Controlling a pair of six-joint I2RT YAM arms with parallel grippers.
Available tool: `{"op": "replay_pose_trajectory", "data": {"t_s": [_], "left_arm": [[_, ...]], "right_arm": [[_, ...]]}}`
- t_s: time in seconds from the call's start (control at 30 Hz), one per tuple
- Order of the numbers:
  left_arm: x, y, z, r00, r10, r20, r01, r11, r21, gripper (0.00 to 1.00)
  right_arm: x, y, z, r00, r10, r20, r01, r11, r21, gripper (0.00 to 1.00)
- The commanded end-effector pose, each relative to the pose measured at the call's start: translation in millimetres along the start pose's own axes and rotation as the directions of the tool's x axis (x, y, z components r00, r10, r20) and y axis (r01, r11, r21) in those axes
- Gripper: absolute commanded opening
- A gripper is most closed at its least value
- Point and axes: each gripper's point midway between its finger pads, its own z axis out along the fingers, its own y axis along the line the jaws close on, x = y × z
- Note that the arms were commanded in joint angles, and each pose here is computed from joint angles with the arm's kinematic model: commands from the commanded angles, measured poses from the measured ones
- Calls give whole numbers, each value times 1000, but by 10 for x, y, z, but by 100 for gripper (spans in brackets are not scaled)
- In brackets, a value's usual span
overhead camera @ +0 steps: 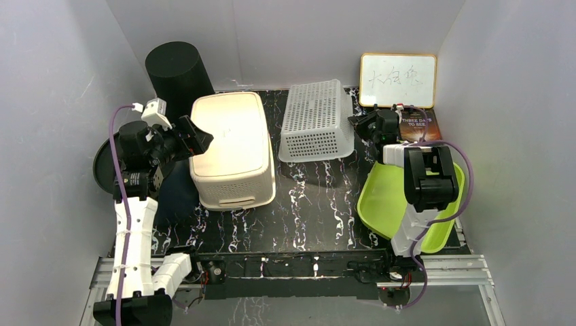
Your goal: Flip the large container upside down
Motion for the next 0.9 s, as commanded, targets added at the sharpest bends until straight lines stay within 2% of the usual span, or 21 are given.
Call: {"op": "replay_pose_trajectory", "data": {"t_s": [0.0,0.07,0.3,0.47,0.6,0.73,0.87], "left_arm": [[-32,-12,23,1000,19,8,-19,1000,9,99],[-30,1,40,1000,19,6,-19,1000,6,98],[1,41,107,1000,12,-8,-12,1000,2,98],[-11,43,111,1000,13,-5,-13,1000,0,98],[-34,34,96,1000,18,-3,-18,1000,-1,98],[-38,37,100,1000,22,-6,-22,1000,-2,98],[-16,47,138,1000,22,-19,-22,1000,3,98]], "right_arm": [[35,-24,149,995,-91,-43,92,996,17,0],[47,-43,212,993,-107,-55,109,994,25,2],[166,-64,334,980,-167,-108,171,985,29,31],[181,-52,446,971,-196,-139,202,979,30,35],[36,3,369,964,-247,-96,254,965,63,38],[-195,292,30,934,-355,-30,356,926,123,40],[-274,506,-494,868,-497,-4,481,837,261,41]]}}
